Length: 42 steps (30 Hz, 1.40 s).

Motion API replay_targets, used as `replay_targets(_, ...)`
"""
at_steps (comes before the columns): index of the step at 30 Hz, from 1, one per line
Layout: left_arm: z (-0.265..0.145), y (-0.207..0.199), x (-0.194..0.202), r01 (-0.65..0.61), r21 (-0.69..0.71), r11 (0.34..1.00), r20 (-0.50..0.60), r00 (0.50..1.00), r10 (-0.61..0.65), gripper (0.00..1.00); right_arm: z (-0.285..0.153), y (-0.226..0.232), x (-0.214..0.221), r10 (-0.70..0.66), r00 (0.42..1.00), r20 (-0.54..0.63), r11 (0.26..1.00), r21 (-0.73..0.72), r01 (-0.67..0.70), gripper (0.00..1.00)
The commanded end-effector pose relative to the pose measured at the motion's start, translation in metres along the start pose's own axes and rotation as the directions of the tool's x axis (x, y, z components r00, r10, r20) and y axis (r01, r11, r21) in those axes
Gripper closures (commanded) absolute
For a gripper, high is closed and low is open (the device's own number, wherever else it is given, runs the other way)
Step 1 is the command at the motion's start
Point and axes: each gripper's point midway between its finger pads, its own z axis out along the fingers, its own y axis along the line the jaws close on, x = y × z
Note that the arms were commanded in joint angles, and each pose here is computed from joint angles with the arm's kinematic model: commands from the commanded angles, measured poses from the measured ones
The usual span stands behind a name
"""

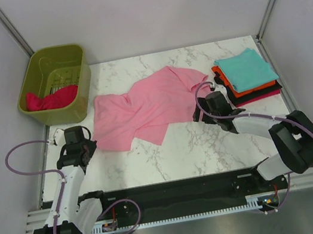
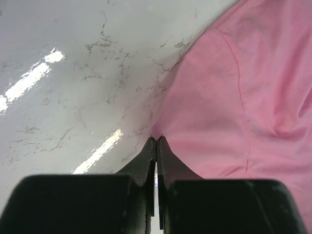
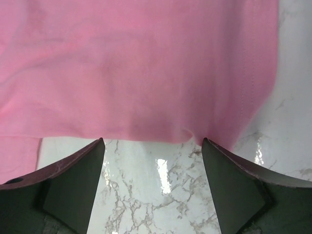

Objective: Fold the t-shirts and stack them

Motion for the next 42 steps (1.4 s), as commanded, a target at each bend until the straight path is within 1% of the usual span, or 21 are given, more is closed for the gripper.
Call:
replay_targets(1, -0.001, -0.009, -0.008, 0.02, 0.029, 0.999, 0.022, 1.0, -0.02, 0.98, -0.001, 0.024, -0.008, 0.124, 0.992, 0.03, 0.987, -0.106, -0.12, 0.11)
replay_targets(5, -0.002, -0.01, -0.009, 0.02, 0.032, 0.999, 0.023, 1.0, -0.021, 0.98, 0.005, 0.019, -0.007, 0.167, 0.984, 0.056, 0.983, -0.087, -0.162, 0.12)
replay_targets(7, -0.002, -0.01, -0.009, 0.019, 0.034, 0.999, 0.022, 1.0, -0.02, 0.98, 0.001, 0.016, -0.011, 0.174, 0.982, 0.076, 0.983, -0.073, -0.169, 0.12)
replay_targets(10, -0.002, -0.011, -0.009, 0.018, 0.038, 0.999, 0.022, 1.0, -0.019, 0.98, -0.013, 0.007, -0.024, 0.145, 0.978, 0.151, 0.989, -0.017, -0.144, 0.12)
replay_targets(13, -0.002, -0.011, -0.008, 0.017, 0.041, 0.999, 0.018, 1.0, -0.017, 0.98, -0.023, 0.01, -0.028, 0.108, 0.978, 0.18, 0.994, -0.004, -0.109, 0.11)
replay_targets(18, -0.001, -0.011, -0.007, 0.014, 0.038, 0.999, 0.015, 1.0, -0.014, 0.98, -0.026, 0.028, -0.019, 0.105, 0.981, 0.166, 0.994, -0.043, -0.099, 0.11)
replay_targets(23, -0.002, -0.011, -0.008, 0.015, 0.04, 0.999, 0.018, 1.0, -0.015, 0.98, -0.015, 0.034, -0.008, 0.145, 0.979, 0.141, 0.988, -0.081, -0.135, 0.09)
replay_targets(26, -0.002, -0.011, -0.008, 0.015, 0.041, 0.999, 0.02, 1.0, -0.016, 0.98, -0.007, 0.032, -0.006, 0.153, 0.978, 0.141, 0.987, -0.063, -0.145, 0.1)
replay_targets(30, -0.001, -0.011, -0.008, 0.015, 0.037, 0.999, 0.021, 1.0, -0.016, 0.98, 0.008, 0.019, 0.0, 0.166, 0.974, 0.152, 0.986, 0.009, -0.169, 0.11)
replay_targets(35, -0.002, -0.01, -0.01, 0.015, 0.037, 0.999, 0.031, 0.999, -0.016, 0.98, 0.02, -0.004, 0.001, 0.21, 0.961, 0.181, 0.971, 0.073, -0.226, 0.19)
replay_targets(38, -0.002, -0.009, -0.011, 0.019, 0.032, 0.999, 0.037, 0.999, -0.021, 0.98, 0.023, -0.026, -0.005, 0.237, 0.95, 0.202, 0.957, 0.119, -0.264, 0.23)
replay_targets(41, -0.002, -0.008, -0.012, 0.025, 0.024, 0.999, 0.043, 0.999, -0.026, 0.98, 0.019, -0.057, -0.019, 0.264, 0.928, 0.262, 0.928, 0.193, -0.319, 0.25)
replay_targets(42, -0.001, -0.008, -0.012, 0.026, 0.022, 0.999, 0.043, 0.999, -0.027, 0.98, 0.015, -0.061, -0.026, 0.273, 0.919, 0.285, 0.922, 0.195, -0.335, 0.26)
